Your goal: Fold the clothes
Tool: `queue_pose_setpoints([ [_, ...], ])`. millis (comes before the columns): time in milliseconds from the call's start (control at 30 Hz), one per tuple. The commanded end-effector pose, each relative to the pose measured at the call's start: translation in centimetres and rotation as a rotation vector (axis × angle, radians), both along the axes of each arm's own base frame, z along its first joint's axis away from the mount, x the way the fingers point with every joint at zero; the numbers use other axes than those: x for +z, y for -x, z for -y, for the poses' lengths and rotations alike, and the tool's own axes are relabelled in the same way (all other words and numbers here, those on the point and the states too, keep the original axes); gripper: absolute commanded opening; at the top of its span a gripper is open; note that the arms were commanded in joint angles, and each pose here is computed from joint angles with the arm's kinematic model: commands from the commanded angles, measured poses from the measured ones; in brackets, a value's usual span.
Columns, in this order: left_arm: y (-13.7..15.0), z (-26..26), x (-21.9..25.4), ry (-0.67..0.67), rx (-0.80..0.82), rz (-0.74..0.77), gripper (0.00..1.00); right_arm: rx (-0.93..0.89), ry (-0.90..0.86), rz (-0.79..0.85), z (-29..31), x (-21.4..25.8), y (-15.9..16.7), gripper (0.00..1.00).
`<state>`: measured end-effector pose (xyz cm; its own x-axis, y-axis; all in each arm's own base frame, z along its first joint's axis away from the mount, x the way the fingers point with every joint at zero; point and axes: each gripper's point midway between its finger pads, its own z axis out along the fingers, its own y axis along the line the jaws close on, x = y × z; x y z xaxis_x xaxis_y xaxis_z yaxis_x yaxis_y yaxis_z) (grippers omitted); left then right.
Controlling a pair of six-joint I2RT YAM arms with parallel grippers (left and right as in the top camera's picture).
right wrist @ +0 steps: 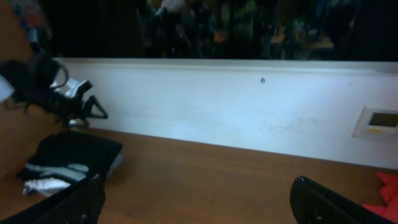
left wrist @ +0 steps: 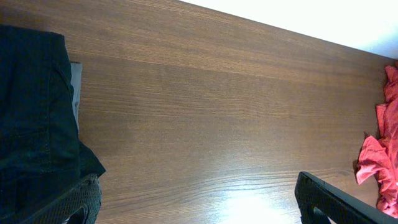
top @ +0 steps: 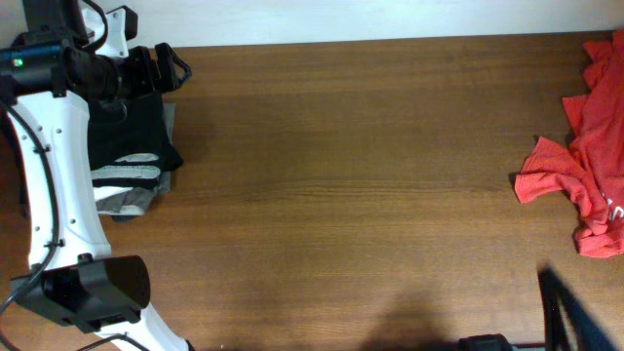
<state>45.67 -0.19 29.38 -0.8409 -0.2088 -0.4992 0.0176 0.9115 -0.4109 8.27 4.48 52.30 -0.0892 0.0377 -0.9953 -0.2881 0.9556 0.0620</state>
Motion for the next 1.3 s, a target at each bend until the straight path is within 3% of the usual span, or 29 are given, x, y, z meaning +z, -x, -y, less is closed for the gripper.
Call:
queue_pose_setpoints([
  [0, -0.1, 0.0, -0.1, -0.004, 0.0, -0.002, 0.99, 0.016, 0.007, -0.02, 0.0, -3.2, 1.8, 0.99],
  [233, -0.1, 0.0, -0.1, -0.004, 0.0, -0.002, 0.99, 0.014, 0.002, 0.056, 0.1, -10.5, 2.9, 0.99],
  [333, -0.1, 0.0, -0.1, -0.004, 0.0, -0.002, 0.99, 0.006, -0.002, 0.122, 0.0, -12.3, 1.2, 0.99],
  [600, -0.1, 0.0, -0.1, -0.004, 0.0, -0.002, 0.99, -0.026, -0.007, 0.265, -0.1, -16.5, -7.7, 0.99],
  [733, -0.1, 0.0, -0.1, -0.004, 0.0, -0.001, 0.99, -0.03, -0.012, 0.358, -0.1, -18.2, -10.7, 0.99],
  [900, -0.1, 0.0, -0.1, -0.004, 0.0, -0.001, 0.99, -0.069, -0.021, 0.424, 0.4, -20.3, -12.6, 0.99],
  [1267, -0.1, 0.0, -0.1, -0.004, 0.0, -0.002, 0.99, -0.167, -0.025, 0.339, 2.0, -25.5, -14.5, 0.99],
])
